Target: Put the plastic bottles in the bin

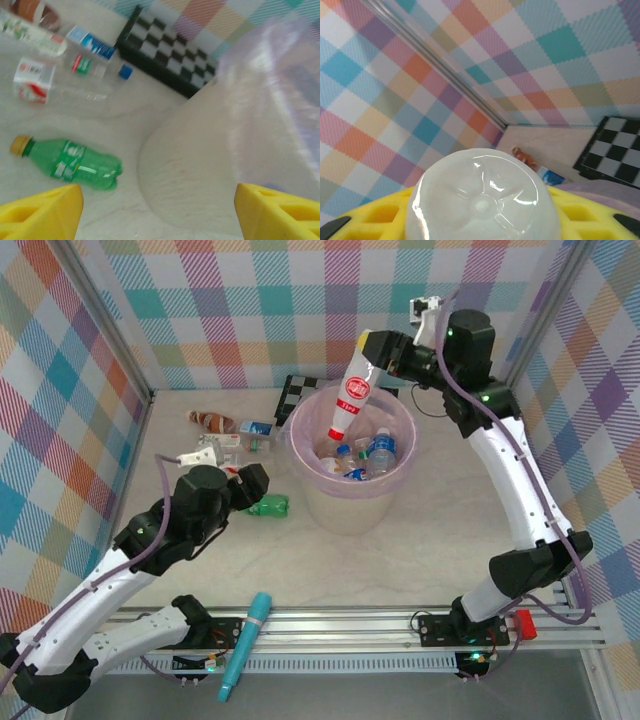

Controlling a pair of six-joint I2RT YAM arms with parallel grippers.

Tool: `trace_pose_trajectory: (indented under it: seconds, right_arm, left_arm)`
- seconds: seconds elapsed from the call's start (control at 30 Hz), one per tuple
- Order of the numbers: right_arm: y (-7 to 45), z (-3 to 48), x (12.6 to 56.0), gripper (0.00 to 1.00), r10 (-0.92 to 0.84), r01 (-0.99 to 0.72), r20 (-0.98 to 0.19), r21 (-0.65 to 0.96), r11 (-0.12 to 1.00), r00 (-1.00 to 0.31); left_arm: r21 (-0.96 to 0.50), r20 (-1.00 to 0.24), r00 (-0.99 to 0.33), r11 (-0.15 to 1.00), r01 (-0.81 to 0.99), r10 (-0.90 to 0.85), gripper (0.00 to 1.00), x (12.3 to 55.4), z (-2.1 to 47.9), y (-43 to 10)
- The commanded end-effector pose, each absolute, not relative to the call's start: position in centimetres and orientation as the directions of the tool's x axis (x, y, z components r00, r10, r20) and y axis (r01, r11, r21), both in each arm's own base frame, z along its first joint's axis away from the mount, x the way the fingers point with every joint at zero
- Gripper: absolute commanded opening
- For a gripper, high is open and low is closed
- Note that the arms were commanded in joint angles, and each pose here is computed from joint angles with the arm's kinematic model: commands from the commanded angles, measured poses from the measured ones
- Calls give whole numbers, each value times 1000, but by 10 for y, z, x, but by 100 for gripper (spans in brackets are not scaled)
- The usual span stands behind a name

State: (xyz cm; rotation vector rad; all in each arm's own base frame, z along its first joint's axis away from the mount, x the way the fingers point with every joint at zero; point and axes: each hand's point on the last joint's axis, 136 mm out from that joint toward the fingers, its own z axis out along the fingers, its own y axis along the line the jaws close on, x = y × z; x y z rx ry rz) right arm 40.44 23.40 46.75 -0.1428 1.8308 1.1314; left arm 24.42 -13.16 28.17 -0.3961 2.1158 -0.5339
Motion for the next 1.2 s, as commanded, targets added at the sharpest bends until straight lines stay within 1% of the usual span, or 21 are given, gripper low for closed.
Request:
trace_pose_trajectory:
  seconds: [0.0,0.23,0.37,0.6,0.87,0.9,1.0,1.17]
  right_arm:
    - [233,465,417,42,361,-549,-817,571,610,-449]
    - [267,404,421,42,262,-543,-811,555,630,-524]
    - [277,366,423,42,233,-522,-791,562,641,-566]
    - [286,305,424,43,180,-455,-738,569,686,-651]
    - [281,252,421,46,190,-348,-665,587,731,-722]
    - [280,248,420,47,192,-336,-656,589,735,-730]
    - [278,246,419,59,203,-312,-638,599,737,-743]
    - [273,264,416,72,212,-303,-644,592,747,-735]
  left_arm:
    - [-529,-628,-564,826,-195,-536,80,243,253,-123]
    - [-511,-561,-622,819,-260,-547,84,251,210,-129]
    - [-506,-538,-635,815,-282,-554,85,253,193,-130]
    - [-491,-505,-658,813,-313,-558,85,254,172,-131]
    - [-474,-479,-679,815,-333,-556,85,257,155,-135]
    - [-469,-476,-684,817,-334,-553,85,257,152,-136]
    - [-461,-471,-691,821,-337,-548,85,258,148,-137]
    - [-453,-471,-695,825,-338,-543,85,259,146,-138]
